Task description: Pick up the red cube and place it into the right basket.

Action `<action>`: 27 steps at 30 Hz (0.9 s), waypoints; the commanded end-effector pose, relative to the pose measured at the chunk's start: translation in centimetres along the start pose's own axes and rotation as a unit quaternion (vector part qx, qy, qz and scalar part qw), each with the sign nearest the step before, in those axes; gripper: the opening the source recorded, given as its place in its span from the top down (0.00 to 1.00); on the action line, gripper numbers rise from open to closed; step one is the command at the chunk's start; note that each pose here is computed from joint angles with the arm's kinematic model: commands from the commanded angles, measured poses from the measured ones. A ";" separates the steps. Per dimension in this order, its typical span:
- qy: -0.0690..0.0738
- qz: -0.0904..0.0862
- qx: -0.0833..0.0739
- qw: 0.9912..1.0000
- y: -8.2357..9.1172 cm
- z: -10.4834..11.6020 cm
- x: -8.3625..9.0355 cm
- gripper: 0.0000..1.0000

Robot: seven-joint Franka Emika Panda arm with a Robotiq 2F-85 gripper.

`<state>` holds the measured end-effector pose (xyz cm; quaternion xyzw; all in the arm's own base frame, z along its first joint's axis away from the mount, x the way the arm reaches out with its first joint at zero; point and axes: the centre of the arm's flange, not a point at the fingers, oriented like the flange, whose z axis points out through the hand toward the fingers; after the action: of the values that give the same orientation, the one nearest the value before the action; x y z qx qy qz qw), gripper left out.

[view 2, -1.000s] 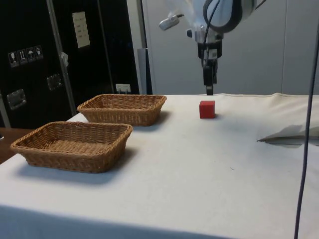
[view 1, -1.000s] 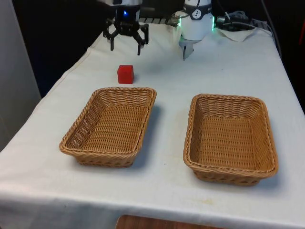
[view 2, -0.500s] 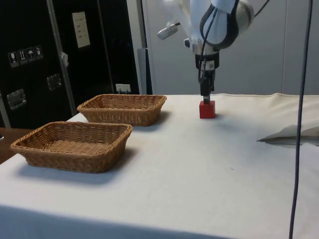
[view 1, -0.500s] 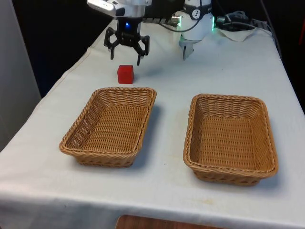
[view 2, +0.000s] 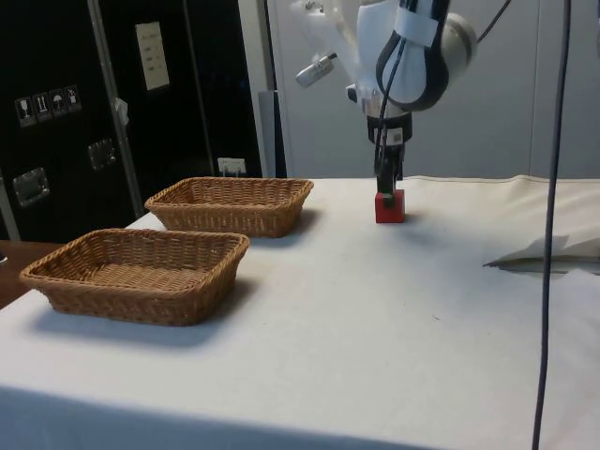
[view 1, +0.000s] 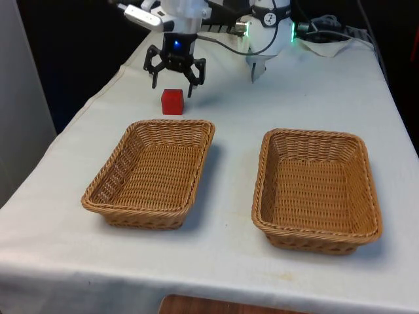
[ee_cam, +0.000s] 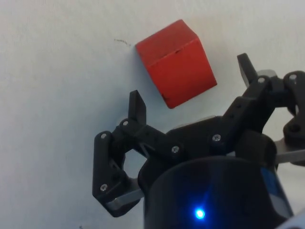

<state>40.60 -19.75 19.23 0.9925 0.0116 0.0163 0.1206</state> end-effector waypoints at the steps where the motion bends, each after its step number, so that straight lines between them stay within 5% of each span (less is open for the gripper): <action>1: 0.008 0.002 0.005 1.000 -0.5 0.0 0.1 0.00; 17: 0.007 0.004 -0.012 1.000 -0.8 1.3 0.7 0.02; 18: 0.007 0.004 -0.013 1.000 -0.8 1.4 0.7 0.10; 21: 0.005 0.003 -0.013 1.000 -0.8 1.5 0.7 0.60; 24: 0.003 0.003 -0.016 1.000 -0.7 1.5 0.7 0.90; 27: 0.005 0.003 -0.014 1.000 -0.7 1.5 0.7 0.93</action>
<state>41.36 -19.45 17.66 0.9904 0.0089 0.0195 0.1363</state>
